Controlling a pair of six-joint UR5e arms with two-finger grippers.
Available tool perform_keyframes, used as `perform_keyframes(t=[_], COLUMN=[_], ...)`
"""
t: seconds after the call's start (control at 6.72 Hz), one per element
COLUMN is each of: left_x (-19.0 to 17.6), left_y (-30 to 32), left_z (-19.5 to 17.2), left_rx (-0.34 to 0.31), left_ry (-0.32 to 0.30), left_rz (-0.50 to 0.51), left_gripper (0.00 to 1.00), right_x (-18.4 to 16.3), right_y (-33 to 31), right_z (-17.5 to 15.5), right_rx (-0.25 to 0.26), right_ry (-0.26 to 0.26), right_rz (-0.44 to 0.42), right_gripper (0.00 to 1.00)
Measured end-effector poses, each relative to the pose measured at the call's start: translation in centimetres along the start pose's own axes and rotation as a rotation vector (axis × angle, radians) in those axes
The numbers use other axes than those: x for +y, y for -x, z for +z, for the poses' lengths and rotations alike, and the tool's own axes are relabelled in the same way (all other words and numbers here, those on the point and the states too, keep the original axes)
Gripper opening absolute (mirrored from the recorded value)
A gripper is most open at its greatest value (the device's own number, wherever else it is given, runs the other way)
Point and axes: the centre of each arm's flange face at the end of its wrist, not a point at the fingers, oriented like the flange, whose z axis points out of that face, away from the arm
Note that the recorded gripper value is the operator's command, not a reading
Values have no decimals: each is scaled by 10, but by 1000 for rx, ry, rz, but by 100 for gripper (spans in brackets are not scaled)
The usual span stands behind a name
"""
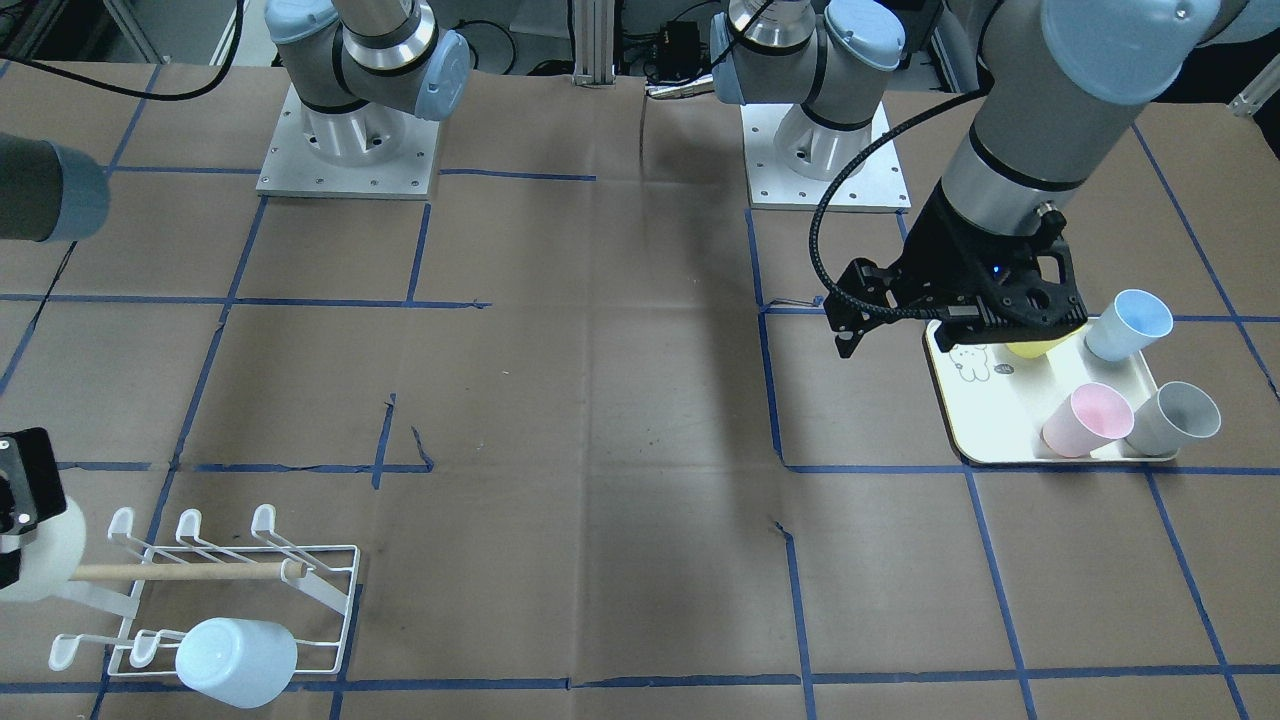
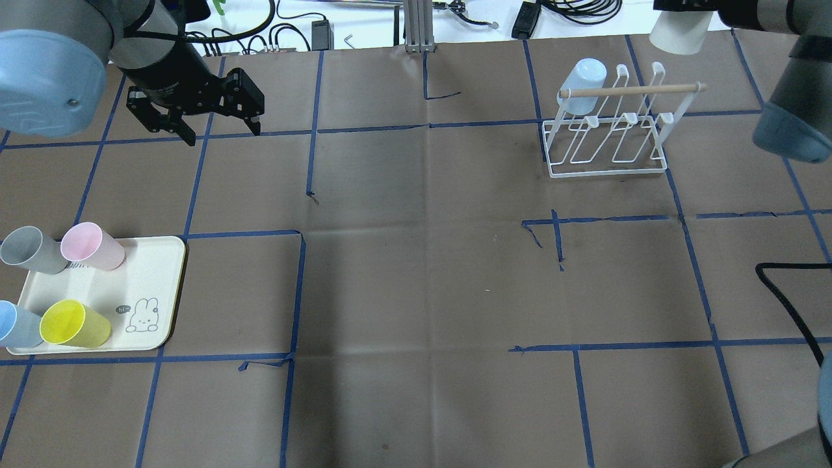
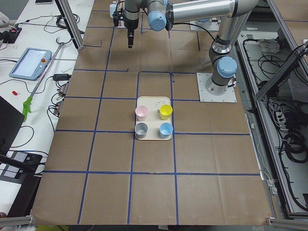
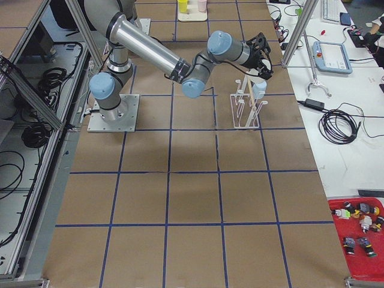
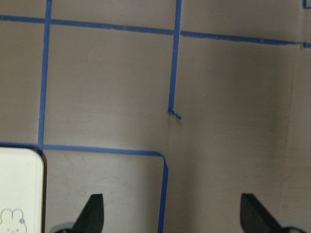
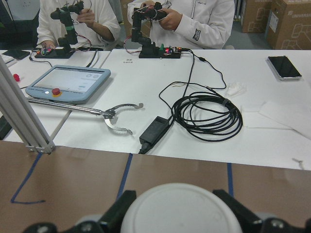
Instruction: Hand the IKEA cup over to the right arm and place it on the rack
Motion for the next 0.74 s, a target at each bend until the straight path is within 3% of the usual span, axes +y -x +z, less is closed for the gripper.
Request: perform_keyframes(t=[0.3,0.74], left_x=[23,27], left_y=[-4,-5], left_z=[-9,-9], left_rx=[-40,-43], left_ry=[11,-15], left_rz=[15,40], left_gripper=[99,99], right_x=[-2,6], right_y=[-37,-48], right_z=[30,58], right_rx=[22,14], right_ry=[3,19], right_rz=[-75,-73], right_gripper=[19,17])
